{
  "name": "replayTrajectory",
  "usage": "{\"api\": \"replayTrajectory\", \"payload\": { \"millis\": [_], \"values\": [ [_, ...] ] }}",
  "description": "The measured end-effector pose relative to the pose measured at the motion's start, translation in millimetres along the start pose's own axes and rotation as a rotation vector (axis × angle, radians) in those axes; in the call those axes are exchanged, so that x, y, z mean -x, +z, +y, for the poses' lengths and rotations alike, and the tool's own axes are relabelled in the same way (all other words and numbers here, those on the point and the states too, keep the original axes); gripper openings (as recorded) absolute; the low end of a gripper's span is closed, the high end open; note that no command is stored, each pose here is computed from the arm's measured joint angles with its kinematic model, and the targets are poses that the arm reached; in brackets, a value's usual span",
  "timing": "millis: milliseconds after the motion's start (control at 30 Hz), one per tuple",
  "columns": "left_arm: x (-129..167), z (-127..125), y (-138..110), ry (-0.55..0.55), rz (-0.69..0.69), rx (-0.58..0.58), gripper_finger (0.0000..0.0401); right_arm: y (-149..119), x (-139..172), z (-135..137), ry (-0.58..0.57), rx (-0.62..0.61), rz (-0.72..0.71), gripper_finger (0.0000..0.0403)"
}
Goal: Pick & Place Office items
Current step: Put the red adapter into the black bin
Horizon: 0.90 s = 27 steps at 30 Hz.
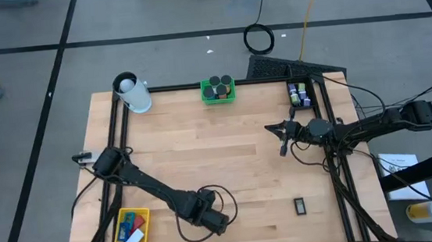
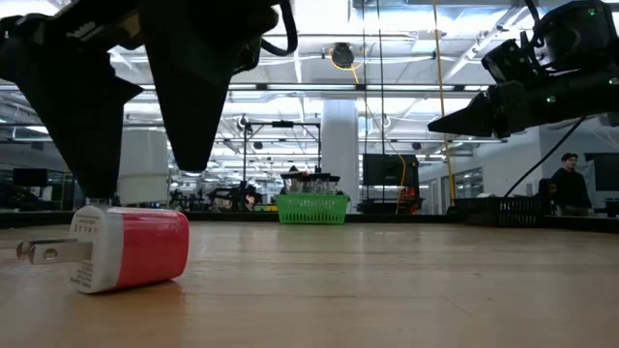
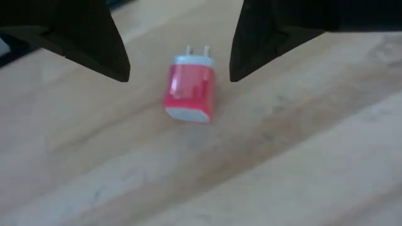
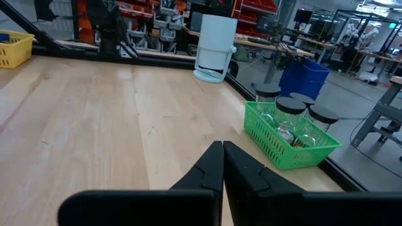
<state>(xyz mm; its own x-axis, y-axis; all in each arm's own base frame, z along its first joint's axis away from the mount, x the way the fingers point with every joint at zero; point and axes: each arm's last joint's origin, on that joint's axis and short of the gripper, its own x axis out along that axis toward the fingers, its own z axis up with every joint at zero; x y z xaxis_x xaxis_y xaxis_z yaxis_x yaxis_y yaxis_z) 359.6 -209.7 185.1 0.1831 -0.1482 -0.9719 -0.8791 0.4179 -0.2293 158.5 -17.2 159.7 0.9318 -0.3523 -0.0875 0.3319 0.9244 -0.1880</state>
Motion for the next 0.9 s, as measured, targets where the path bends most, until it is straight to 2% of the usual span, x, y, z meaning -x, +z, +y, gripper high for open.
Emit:
{"api": "replayTrajectory", "payload": {
  "millis": [300, 467, 700, 800, 900],
  "values": [
    [-36, 2, -7, 0.077, 0.067, -0.029, 0.0227, 1, 0, 0, -0.001, -0.003, -0.01, 0.0],
    [-37, 2, -7, 0.084, 0.066, -0.041, 0.021, 1, 0, 0, -0.001, -0.003, -0.01, 0.0],
    [-36, 2, -6, 0.084, 0.067, -0.095, 0.0142, 1, 0, 0, -0.001, 0.004, -0.01, 0.0],
    [-33, 4, -3, 0.09, 0.053, -0.149, 0.0138, 1, 0, 0, -0.002, 0.004, -0.011, 0.0],
    [-16, 8, 9, 0.12, -0.039, -0.228, 0.0138, 1, 0, 0, -0.001, 0.004, -0.011, 0.0]
  ]
}}
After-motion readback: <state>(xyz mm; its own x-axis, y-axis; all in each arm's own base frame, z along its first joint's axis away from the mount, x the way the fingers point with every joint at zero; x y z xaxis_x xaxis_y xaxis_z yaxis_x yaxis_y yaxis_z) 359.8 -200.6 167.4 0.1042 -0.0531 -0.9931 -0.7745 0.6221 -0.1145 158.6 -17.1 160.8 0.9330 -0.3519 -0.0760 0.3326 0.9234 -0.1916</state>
